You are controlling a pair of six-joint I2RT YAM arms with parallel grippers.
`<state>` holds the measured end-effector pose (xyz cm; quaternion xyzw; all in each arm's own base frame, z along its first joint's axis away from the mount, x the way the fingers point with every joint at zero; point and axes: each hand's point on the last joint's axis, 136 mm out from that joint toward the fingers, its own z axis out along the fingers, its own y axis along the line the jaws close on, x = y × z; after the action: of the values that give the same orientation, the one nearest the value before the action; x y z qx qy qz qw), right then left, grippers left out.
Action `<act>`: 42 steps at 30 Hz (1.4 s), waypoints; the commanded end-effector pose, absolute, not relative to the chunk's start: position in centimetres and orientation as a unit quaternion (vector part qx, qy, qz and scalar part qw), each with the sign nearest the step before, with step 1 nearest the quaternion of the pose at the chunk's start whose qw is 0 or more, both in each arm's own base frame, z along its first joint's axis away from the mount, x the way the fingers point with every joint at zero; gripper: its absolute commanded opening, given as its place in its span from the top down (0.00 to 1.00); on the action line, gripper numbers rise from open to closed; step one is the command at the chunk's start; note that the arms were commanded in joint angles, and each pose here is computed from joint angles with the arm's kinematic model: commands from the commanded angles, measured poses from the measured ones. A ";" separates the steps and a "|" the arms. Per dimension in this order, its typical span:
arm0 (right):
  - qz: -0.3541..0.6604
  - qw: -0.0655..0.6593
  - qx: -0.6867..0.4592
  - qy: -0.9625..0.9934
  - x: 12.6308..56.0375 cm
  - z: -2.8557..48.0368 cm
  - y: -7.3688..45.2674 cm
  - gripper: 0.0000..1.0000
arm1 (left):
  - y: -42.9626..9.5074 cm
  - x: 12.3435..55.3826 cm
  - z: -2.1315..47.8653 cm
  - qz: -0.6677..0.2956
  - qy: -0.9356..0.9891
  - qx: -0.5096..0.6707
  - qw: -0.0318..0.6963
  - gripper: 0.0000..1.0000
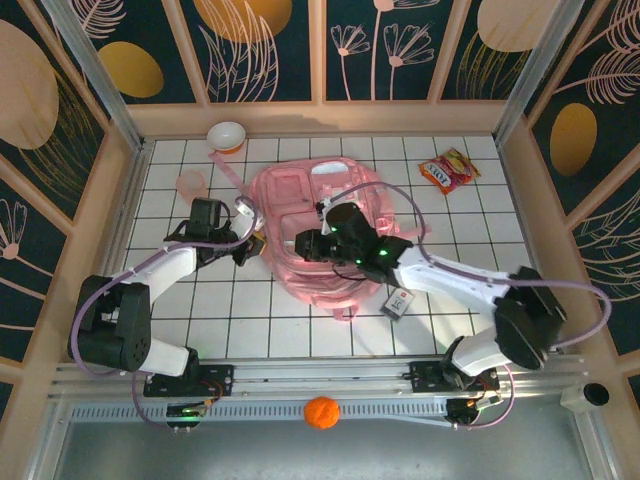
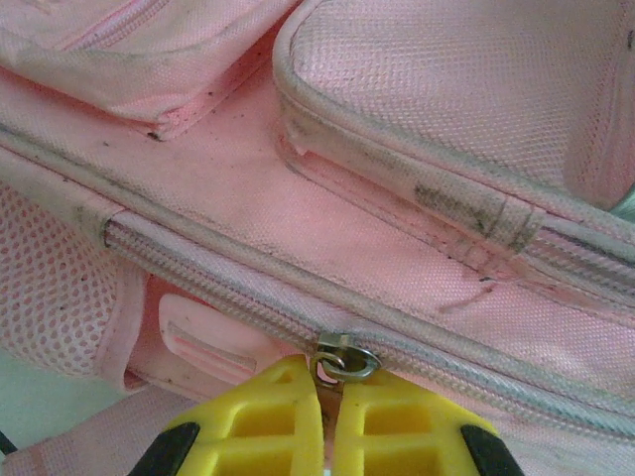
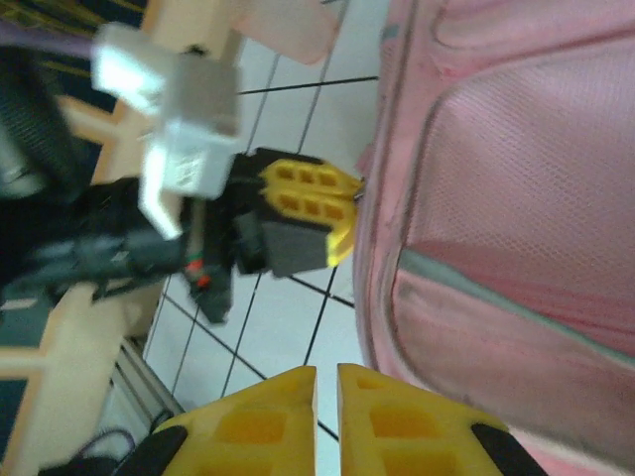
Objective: Pack the student bag
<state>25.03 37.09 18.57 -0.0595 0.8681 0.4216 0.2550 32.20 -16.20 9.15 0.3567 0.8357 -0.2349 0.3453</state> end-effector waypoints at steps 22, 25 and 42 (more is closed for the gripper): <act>0.430 0.218 0.192 0.855 34.3 8.7 37.0 1.00 | -15.3 27.7 5.0 -0.148 0.878 0.375 0.258 1.00; 0.427 0.219 0.193 0.856 34.3 8.5 36.9 1.00 | -14.6 27.7 4.6 -0.132 0.889 0.361 0.251 1.00; 0.445 0.243 0.126 0.853 30.0 18.3 34.2 0.61 | -13.8 27.9 6.0 -0.111 0.876 0.363 0.297 0.58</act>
<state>31.93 35.82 17.16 0.1302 0.8456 0.4550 0.2468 28.15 -15.50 6.30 0.3559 0.8722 -0.1532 0.2986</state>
